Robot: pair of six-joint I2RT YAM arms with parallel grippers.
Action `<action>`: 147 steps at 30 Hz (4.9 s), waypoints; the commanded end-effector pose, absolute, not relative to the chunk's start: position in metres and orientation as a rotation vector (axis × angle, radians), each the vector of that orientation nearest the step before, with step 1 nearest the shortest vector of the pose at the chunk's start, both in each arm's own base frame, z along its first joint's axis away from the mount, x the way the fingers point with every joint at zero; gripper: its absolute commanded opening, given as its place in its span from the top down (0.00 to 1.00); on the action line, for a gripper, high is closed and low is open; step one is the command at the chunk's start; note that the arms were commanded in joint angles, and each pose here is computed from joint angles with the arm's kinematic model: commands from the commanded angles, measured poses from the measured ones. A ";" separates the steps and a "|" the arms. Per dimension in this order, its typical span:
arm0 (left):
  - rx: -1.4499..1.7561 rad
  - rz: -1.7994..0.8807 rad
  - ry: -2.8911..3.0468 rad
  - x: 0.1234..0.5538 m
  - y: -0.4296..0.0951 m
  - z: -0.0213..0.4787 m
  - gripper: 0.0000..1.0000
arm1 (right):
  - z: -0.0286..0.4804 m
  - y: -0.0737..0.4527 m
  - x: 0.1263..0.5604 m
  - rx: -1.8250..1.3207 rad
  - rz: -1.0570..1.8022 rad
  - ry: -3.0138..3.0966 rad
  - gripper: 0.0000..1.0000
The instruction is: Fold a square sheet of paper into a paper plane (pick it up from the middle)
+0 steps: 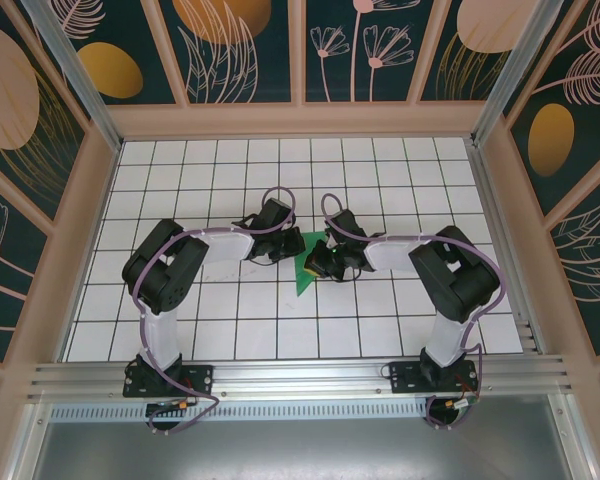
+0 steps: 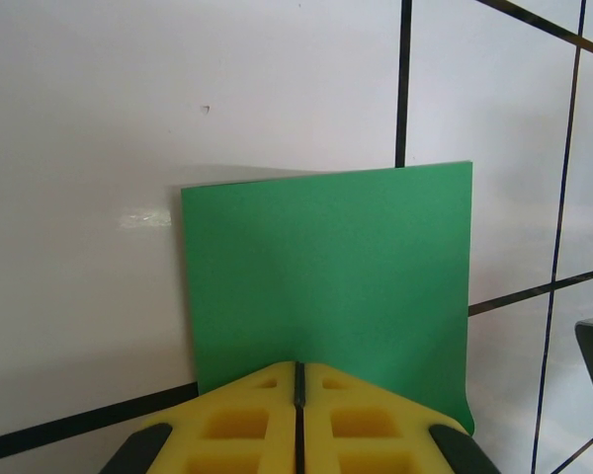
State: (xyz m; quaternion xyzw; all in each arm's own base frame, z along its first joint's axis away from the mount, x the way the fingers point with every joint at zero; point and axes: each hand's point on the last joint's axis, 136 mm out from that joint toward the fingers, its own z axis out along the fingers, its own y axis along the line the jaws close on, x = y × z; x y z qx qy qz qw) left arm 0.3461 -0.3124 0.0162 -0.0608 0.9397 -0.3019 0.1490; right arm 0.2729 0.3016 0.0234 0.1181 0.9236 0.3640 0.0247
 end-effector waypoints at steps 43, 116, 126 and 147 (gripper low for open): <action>-0.149 -0.869 2.731 0.343 -0.318 0.015 0.88 | 0.002 0.283 0.263 0.367 0.977 2.931 0.90; -0.285 -0.598 2.907 0.275 -0.265 -0.037 1.00 | 0.025 0.273 0.266 0.040 1.118 2.710 0.89; -0.242 -0.479 2.944 0.270 -0.251 -0.047 1.00 | 0.033 0.268 0.280 0.051 1.081 2.737 0.91; -0.235 -0.459 2.951 0.269 -0.250 -0.050 1.00 | 0.028 0.224 0.330 0.234 0.890 2.699 0.92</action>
